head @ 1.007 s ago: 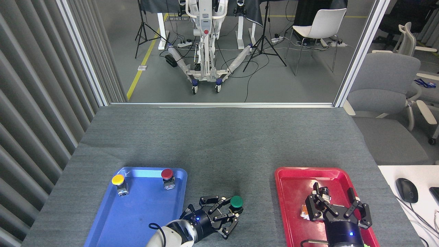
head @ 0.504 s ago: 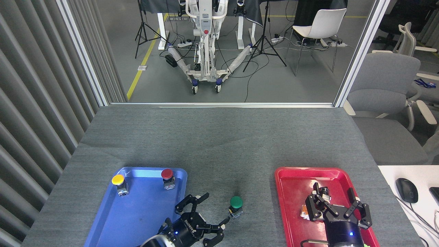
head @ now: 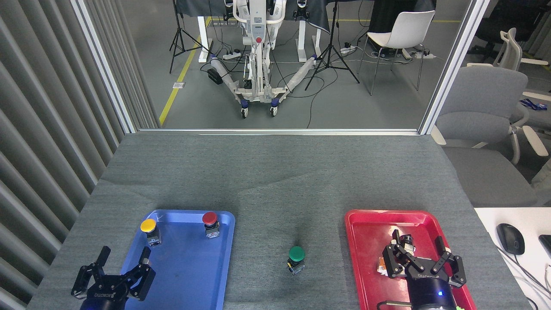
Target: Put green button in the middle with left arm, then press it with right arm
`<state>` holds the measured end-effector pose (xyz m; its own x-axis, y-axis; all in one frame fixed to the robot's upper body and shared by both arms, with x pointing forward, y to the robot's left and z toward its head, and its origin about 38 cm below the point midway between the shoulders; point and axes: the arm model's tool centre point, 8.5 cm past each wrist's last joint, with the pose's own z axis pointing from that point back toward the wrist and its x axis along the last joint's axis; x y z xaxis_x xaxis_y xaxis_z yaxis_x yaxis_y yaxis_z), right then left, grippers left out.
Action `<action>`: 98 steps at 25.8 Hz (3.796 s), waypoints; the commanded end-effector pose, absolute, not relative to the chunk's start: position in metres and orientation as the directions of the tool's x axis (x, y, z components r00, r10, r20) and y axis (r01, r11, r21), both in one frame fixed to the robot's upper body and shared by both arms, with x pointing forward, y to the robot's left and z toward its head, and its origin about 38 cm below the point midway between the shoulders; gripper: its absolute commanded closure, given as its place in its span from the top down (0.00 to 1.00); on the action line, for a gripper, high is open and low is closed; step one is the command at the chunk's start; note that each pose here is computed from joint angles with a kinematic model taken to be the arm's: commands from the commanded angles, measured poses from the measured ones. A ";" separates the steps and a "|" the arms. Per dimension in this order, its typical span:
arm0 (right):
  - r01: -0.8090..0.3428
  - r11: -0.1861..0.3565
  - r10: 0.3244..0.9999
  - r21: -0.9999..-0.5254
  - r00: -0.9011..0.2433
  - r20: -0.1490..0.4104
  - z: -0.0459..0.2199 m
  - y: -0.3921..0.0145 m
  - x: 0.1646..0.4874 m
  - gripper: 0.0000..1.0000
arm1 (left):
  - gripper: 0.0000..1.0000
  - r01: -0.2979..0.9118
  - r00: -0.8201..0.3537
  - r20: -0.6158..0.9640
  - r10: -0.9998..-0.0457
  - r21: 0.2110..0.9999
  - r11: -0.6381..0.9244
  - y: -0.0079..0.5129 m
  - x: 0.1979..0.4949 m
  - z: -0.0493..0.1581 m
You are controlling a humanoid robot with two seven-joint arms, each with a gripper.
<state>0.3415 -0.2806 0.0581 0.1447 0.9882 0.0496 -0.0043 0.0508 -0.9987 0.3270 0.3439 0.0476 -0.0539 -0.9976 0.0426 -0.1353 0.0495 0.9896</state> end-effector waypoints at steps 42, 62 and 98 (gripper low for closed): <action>-0.062 0.055 0.982 -0.997 -0.177 0.065 0.042 -0.187 0.361 0.17 | 0.99 -0.098 -0.092 0.048 -0.995 0.994 0.057 0.363 0.328 0.040; -0.233 0.044 0.925 -0.972 -0.358 0.127 -0.006 -0.082 0.362 0.09 | 0.99 -0.094 -0.092 0.043 -0.995 0.994 0.051 0.365 0.328 0.040; -0.020 0.153 0.981 -0.988 -0.119 0.154 0.038 -0.165 0.370 1.00 | 0.99 -0.093 -0.085 0.033 -0.996 0.995 0.041 0.370 0.331 0.041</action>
<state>0.3730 -0.1440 0.0402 -0.1738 0.9727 0.1537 -0.0160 0.1533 -0.9881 0.3321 0.3694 0.0419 -0.0856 -0.9958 0.0334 -0.0949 0.0415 0.9946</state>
